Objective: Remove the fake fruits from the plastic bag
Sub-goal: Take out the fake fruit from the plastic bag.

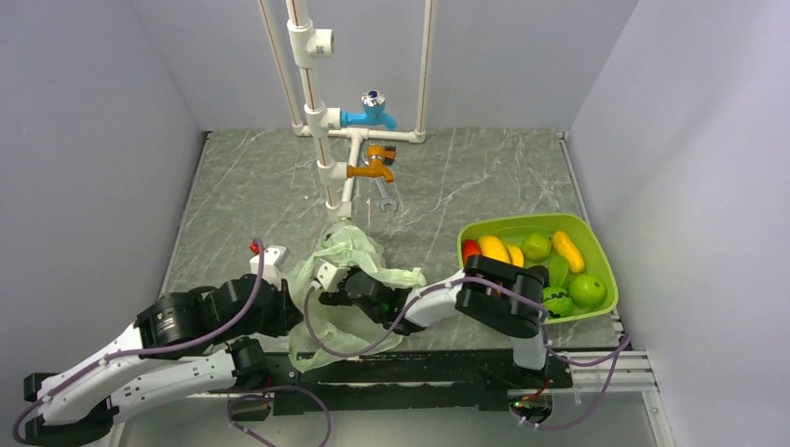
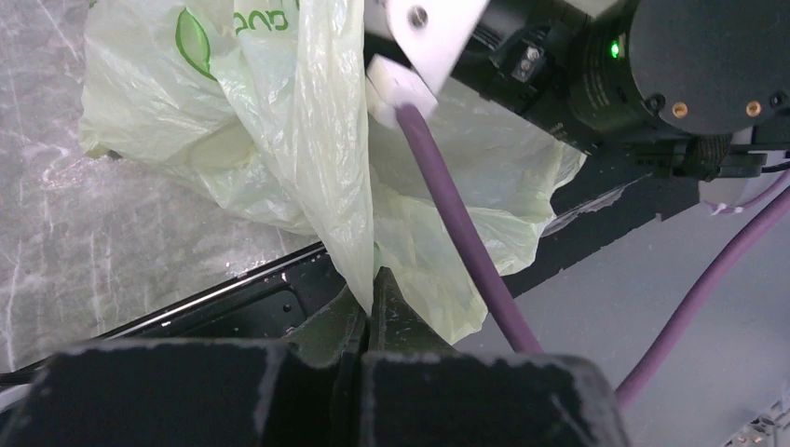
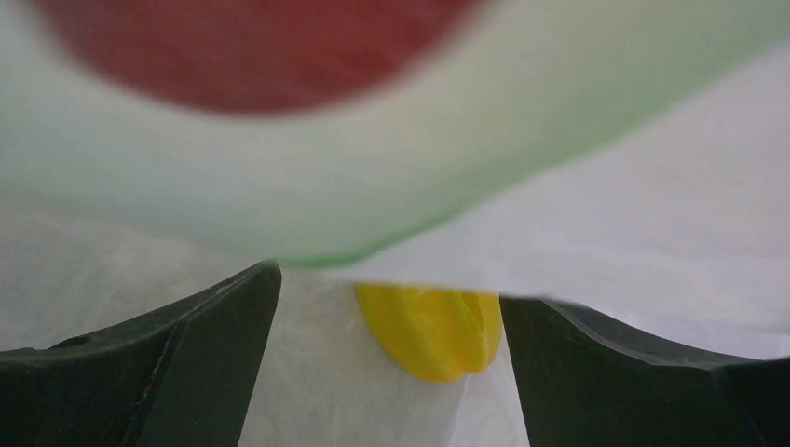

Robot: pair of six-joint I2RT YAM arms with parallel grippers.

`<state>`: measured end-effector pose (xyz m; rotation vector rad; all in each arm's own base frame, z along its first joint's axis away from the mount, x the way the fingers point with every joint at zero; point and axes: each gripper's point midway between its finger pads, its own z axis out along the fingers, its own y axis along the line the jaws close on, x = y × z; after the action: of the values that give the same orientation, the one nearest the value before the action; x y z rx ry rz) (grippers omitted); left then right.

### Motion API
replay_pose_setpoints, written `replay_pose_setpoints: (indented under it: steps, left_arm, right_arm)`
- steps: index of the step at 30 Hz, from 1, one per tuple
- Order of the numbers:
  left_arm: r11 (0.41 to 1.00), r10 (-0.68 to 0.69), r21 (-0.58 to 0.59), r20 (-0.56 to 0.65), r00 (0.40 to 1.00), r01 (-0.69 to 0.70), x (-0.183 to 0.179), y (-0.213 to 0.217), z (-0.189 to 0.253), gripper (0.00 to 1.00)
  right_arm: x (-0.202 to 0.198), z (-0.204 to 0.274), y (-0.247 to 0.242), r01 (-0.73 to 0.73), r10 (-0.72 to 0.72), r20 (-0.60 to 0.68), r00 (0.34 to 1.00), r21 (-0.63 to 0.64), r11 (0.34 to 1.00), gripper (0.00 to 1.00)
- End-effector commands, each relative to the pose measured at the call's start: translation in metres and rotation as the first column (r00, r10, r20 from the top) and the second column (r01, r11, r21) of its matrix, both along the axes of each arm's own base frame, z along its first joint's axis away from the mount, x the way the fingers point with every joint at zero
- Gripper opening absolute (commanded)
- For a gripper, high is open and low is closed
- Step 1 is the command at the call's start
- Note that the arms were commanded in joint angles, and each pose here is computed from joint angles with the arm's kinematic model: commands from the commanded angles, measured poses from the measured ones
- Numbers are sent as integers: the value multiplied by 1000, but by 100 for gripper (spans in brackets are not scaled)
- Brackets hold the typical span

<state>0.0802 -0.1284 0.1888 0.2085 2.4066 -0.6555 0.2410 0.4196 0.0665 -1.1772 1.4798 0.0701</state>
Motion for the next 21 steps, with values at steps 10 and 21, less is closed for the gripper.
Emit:
replay_pose_setpoints:
  steps: [10,21]
  left_arm:
    - [984,30,180,-71,997,-17,-4,16,-27,0]
    - [966,22,260,-97,995,3,-6,23,-46,0]
  right_arm:
    - [27,-30,-2,102,-68,-243,968,131,986,86]
    - [11,-34,-14,126,-66,-341,938,154,980,52]
